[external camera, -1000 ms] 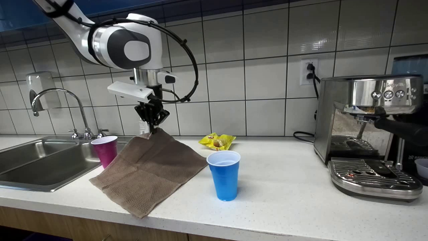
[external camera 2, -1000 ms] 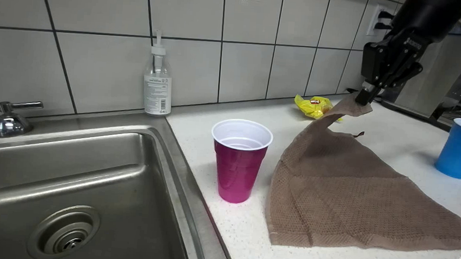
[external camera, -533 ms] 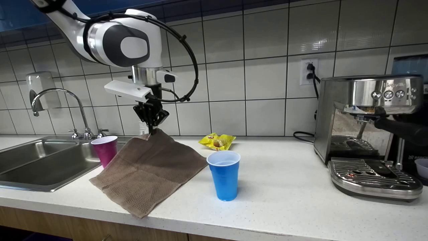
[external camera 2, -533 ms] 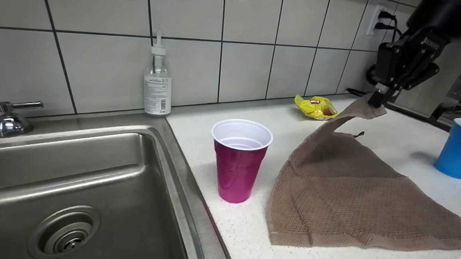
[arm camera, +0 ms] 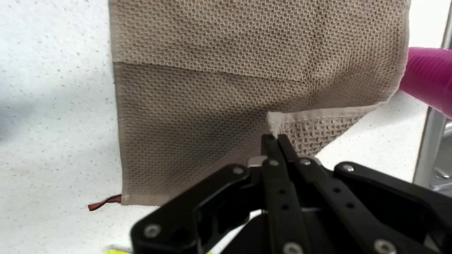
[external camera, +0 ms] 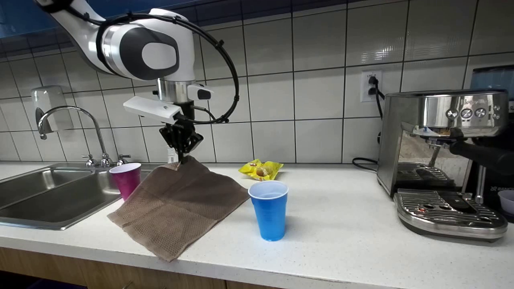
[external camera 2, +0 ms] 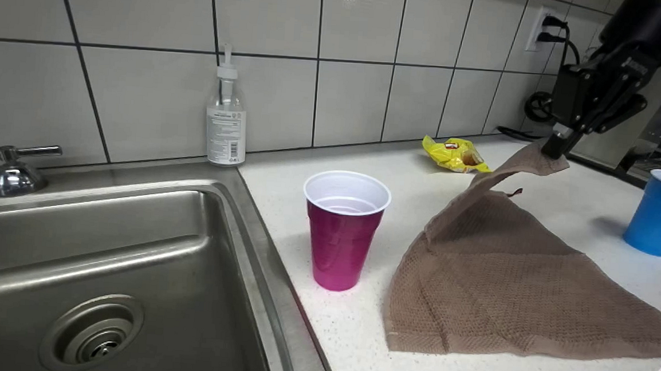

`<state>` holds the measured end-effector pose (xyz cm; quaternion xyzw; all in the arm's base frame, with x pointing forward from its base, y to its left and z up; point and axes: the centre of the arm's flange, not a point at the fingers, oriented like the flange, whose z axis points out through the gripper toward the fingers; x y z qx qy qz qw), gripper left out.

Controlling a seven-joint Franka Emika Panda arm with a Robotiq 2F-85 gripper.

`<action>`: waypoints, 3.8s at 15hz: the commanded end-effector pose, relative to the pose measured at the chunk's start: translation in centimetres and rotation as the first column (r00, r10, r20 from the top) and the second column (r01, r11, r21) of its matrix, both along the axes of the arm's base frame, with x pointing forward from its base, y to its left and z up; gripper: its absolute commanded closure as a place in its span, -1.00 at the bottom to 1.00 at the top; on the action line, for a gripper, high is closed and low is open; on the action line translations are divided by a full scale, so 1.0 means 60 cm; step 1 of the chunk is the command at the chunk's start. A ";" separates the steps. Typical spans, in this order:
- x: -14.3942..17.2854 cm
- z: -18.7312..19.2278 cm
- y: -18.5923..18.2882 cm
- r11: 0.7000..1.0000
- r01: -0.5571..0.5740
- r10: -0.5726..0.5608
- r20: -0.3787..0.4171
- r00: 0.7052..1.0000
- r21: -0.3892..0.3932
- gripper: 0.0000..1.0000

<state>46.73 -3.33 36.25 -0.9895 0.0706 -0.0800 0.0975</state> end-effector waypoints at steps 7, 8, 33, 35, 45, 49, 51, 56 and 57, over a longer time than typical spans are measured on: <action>-0.049 0.023 -0.022 0.999 -0.039 0.039 0.016 0.999 0.005 0.99; -0.052 0.024 -0.024 0.999 -0.041 0.041 0.018 0.999 0.005 0.99; -0.138 -0.038 -0.035 0.986 -0.161 0.157 -0.097 0.983 -0.039 0.99; -0.144 -0.045 -0.034 0.984 -0.173 0.167 -0.110 0.980 -0.043 0.99; -0.160 -0.067 -0.034 0.978 -0.201 0.189 -0.157 0.969 -0.062 0.99; -0.162 -0.089 -0.031 0.973 -0.216 0.197 -0.191 0.962 -0.086 0.99; -0.164 -0.100 -0.030 0.969 -0.227 0.203 -0.210 0.956 -0.094 0.99; -0.168 -0.121 -0.029 0.962 -0.249 0.217 -0.249 0.944 -0.107 0.99; -0.168 -0.126 -0.028 0.961 -0.253 0.218 -0.257 0.941 -0.111 0.99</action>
